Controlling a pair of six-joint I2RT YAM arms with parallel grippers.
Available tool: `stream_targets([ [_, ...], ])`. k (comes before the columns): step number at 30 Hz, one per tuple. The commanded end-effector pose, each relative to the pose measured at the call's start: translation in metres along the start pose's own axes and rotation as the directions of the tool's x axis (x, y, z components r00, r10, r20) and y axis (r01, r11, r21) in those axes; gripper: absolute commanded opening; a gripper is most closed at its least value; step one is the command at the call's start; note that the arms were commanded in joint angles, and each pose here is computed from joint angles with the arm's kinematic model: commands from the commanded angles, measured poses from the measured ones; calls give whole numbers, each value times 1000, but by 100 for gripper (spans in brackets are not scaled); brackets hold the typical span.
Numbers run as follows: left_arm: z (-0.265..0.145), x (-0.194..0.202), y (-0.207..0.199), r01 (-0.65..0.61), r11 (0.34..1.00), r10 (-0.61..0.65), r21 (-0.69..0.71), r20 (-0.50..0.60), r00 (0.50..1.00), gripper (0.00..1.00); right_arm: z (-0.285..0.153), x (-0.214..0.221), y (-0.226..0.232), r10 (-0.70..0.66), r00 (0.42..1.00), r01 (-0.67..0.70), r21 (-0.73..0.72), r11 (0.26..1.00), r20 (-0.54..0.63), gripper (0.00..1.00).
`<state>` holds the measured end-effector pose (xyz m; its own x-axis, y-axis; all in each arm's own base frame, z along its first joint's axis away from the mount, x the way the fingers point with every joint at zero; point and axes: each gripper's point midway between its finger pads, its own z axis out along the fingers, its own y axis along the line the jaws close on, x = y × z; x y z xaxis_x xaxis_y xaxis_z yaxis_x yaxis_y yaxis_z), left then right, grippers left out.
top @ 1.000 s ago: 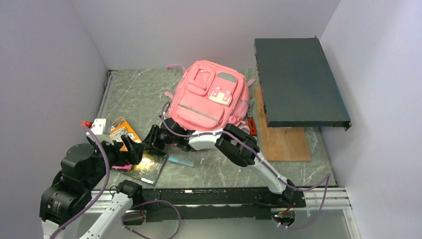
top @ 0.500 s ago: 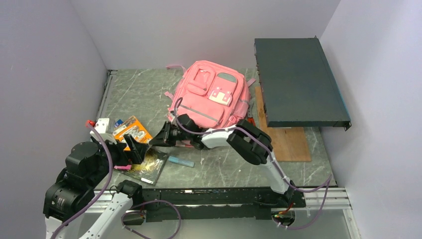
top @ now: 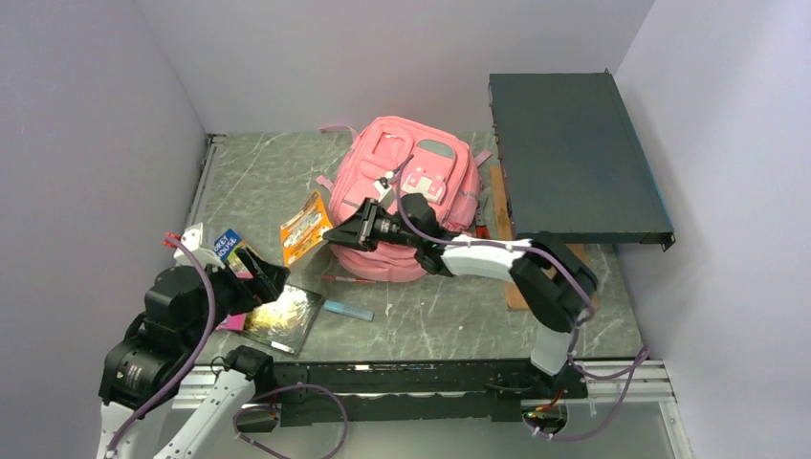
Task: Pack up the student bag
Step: Pick up the book from the center of the board.
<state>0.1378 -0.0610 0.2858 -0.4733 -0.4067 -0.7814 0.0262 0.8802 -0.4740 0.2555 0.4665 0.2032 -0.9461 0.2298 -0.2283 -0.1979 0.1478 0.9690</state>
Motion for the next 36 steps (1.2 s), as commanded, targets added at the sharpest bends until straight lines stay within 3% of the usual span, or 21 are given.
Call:
stream_targets([
  [1, 16, 2, 5, 252, 966, -250, -52, 44, 967, 100, -40, -22, 89, -131, 984, 153, -190, 970, 123, 0],
  [6, 42, 9, -32, 421, 900, -420, 114, -38, 907, 100, -71, -31, 113, -139, 968, 185, -219, 958, 211, 0],
  [12, 57, 4, -76, 549, 788, -523, 279, -167, 836, 100, -97, -29, 130, -143, 952, 215, -260, 941, 271, 0],
  [18, 63, -5, -88, 596, 724, -574, 347, -176, 800, 100, -114, -23, 133, -126, 948, 213, -290, 933, 292, 0],
  [24, 77, 6, -98, 699, 619, -641, 357, -285, 713, 100, -131, -20, 144, -87, 940, 212, -365, 907, 330, 0],
  [30, 80, -9, -104, 712, 580, -668, 396, -269, 694, 99, -138, -16, 144, -55, 941, 195, -402, 895, 334, 0],
  [32, 81, -14, -111, 722, 553, -673, 416, -289, 681, 96, -139, -11, 147, -56, 943, 200, -421, 885, 329, 0],
  [36, 79, -27, -126, 722, 487, -666, 491, -325, 671, 70, -141, 3, 154, -91, 945, 234, -450, 862, 315, 0],
])
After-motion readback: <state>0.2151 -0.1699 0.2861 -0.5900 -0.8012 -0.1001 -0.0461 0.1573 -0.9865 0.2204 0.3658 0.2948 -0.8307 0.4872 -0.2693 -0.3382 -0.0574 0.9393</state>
